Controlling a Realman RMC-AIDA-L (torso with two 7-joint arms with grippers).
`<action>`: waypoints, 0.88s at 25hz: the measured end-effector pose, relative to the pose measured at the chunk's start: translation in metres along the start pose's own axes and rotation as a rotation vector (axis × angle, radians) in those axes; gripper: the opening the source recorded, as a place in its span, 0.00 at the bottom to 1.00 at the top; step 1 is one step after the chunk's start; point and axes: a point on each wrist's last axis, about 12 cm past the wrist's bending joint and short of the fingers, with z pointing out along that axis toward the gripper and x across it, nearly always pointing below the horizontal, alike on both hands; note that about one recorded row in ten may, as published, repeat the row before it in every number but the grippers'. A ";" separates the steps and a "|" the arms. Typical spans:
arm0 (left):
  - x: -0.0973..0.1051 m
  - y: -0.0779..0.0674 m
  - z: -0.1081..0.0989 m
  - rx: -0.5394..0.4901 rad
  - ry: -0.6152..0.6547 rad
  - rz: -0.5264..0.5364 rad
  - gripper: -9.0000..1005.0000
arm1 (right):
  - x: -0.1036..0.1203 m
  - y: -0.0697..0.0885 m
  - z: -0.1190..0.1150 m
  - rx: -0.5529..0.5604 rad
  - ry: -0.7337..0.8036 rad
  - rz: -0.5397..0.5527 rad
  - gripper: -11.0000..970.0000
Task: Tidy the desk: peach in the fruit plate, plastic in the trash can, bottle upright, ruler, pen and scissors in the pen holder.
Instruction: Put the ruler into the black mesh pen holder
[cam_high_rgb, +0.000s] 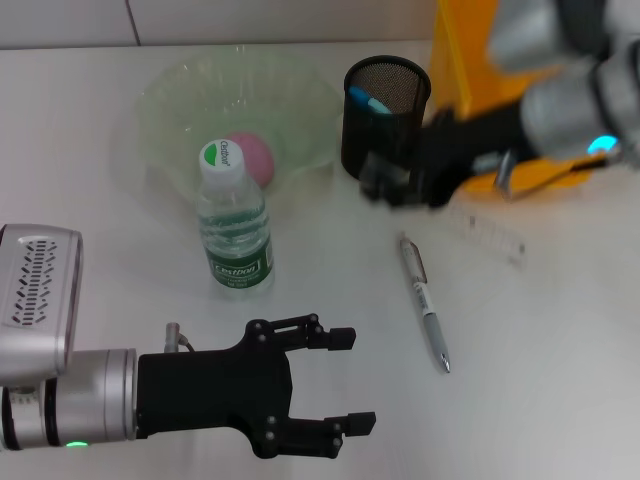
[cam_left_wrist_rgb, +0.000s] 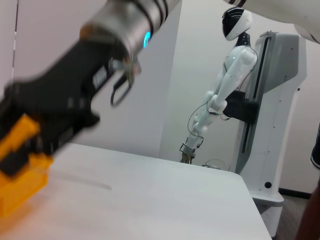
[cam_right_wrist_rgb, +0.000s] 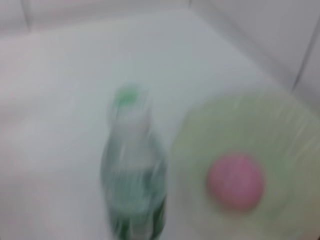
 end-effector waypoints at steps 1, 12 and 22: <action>0.000 0.000 0.000 0.000 0.000 0.000 0.81 | -0.004 -0.002 -0.011 0.021 -0.049 0.005 0.40; 0.000 0.001 0.004 0.003 -0.003 0.005 0.81 | 0.010 -0.039 -0.042 0.254 -0.780 0.008 0.41; 0.000 0.000 0.005 0.007 -0.002 0.007 0.81 | 0.029 -0.052 0.016 0.355 -0.875 0.058 0.42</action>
